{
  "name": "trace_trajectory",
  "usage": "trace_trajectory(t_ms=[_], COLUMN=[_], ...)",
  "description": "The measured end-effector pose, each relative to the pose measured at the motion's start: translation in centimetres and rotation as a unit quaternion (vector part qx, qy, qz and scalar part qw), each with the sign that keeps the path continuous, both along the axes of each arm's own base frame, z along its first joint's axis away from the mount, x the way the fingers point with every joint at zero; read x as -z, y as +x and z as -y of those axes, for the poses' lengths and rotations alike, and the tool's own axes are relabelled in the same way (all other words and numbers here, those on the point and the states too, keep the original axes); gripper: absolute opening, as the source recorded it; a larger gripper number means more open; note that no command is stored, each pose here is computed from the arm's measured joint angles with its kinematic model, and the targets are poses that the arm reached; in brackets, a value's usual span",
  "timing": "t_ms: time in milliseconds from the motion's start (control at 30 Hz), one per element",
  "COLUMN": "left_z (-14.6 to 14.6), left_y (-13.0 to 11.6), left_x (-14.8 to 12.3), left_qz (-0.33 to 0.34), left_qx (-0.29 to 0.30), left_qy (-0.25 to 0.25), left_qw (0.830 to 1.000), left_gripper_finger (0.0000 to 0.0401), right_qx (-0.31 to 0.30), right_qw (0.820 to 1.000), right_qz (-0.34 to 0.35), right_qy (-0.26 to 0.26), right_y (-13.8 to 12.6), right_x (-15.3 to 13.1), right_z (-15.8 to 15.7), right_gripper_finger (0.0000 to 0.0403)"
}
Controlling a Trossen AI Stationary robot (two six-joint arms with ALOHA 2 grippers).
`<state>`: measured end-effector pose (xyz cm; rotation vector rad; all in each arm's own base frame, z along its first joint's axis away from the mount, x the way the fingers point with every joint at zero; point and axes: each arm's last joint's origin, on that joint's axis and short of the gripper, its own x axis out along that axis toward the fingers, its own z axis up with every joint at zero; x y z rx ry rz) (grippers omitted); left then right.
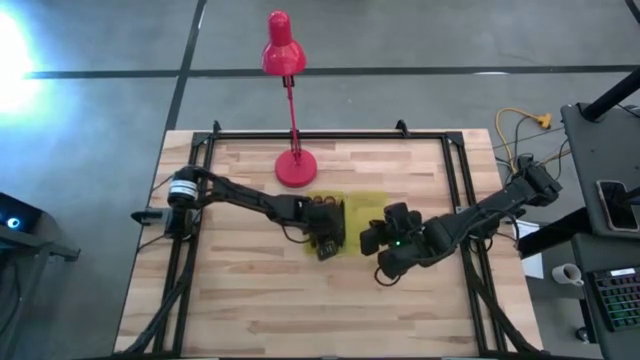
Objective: Pick & place school supplies into a supply box
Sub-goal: Close the yellow supply box
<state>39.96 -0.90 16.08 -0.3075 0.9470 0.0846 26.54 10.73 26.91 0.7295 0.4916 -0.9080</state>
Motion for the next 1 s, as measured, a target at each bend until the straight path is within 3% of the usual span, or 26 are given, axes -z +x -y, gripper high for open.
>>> trace_trajectory(t_ms=[133, 233, 333, 633, 767, 1000], left_z=[-0.2, -0.2, -0.2, -0.2, -0.2, -0.2], left_y=[0.0, -0.1, -0.3, -0.4, -0.4, -0.5], left_x=[-0.3, -0.1, 0.1, 0.2, 0.2, 0.4], left_qz=[-0.002, -0.006, -0.010, -0.017, -0.016, -0.020], left_qx=[-0.009, -0.009, -0.009, -0.015, -0.017, -0.017], left_qy=[0.011, 0.012, 0.012, 0.008, 0.006, 0.007], left_qw=[1.000, 1.000, 1.000, 1.000, 1.000, 1.000], left_gripper_finger=[0.0006, 0.0006, 0.0006, 0.0006, 0.0006, 0.0006], right_qx=[0.061, 0.129, 0.160, 0.191, 0.229, 0.258], right_qw=[0.996, 0.981, 0.968, 0.938, 0.928, 0.927], right_qz=[-0.047, -0.110, -0.128, 0.016, 0.018, 0.003], right_qy=[0.045, 0.098, 0.143, 0.290, 0.293, 0.273], right_y=[-1.5, -3.3, -4.8, -7.8, -8.7, -8.2], right_x=[0.8, 2.7, 4.9, 11.8, 13.2, 14.1], right_z=[0.5, 1.0, 1.5, 4.5, 5.2, 6.4], right_gripper_finger=[0.0038, 0.0038, 0.0038, 0.0038, 0.0038, 0.0038])
